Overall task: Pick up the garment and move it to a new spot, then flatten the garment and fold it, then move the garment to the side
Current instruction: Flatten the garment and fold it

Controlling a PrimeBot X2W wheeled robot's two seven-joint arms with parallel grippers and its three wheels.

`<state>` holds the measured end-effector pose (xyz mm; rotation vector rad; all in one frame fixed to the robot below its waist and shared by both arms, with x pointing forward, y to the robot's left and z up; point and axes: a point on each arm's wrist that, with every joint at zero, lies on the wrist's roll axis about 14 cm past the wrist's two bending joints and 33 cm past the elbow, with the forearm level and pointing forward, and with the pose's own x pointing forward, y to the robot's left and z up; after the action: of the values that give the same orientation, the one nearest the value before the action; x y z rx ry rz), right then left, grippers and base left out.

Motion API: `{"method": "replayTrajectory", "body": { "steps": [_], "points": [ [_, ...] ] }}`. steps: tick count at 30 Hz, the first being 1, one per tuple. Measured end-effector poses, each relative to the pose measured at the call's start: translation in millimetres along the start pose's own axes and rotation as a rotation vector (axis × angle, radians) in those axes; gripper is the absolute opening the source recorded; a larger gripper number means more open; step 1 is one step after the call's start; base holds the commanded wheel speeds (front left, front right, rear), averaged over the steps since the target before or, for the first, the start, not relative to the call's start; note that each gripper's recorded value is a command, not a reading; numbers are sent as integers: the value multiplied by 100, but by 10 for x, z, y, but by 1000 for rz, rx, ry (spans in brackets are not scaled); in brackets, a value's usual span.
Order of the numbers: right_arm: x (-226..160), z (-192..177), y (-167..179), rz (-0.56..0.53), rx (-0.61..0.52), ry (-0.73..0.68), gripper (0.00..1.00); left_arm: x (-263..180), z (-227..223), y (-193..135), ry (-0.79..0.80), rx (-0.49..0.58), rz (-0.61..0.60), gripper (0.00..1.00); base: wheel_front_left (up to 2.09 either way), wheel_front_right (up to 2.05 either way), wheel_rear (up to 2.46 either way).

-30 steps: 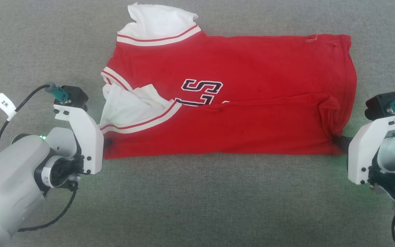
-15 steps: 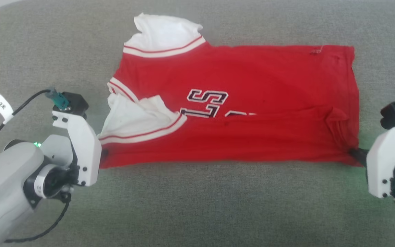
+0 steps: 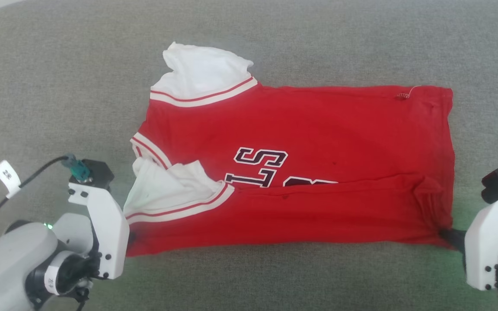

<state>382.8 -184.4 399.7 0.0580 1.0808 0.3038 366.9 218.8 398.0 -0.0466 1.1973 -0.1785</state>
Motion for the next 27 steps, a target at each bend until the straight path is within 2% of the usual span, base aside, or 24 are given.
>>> {"method": "replayTrajectory", "body": {
  "steps": [5, 6, 7, 8, 9, 15, 18, 27],
  "points": [
    [151, -127, 1, 8, 56, 21, 0, 170, -134, -6, 49, -33, -17, 0, 0, 0, 0],
    [173, -129, -4, 8, 64, 20, 11, 195, -115, 16, 40, -43, -10, 29, 0, 0, 0],
    [196, -134, 0, 10, 65, 21, 26, 217, -97, 26, 34, -62, -8, 47, 0, 0, 0],
    [213, -144, -3, 10, 66, 23, 59, 235, -98, 34, 37, -77, -7, 81, 0, 0, 0],
    [228, -148, -6, 10, 68, 22, 100, 244, -95, 37, 36, -77, -9, 100, 0, 0, 0],
    [200, -72, 59, 27, 69, -37, 100, 163, 12, 123, 13, -71, 20, 100, 0, 0, 0],
    [121, -4, 31, 16, 69, -90, 100, 37, 104, 232, -14, -28, 60, 100, 0, 0, 0],
    [-339, 529, -58, -44, 60, -438, 100, -364, 993, 219, -237, 59, 86, 100, 0, 0, 0]
  ]
}}
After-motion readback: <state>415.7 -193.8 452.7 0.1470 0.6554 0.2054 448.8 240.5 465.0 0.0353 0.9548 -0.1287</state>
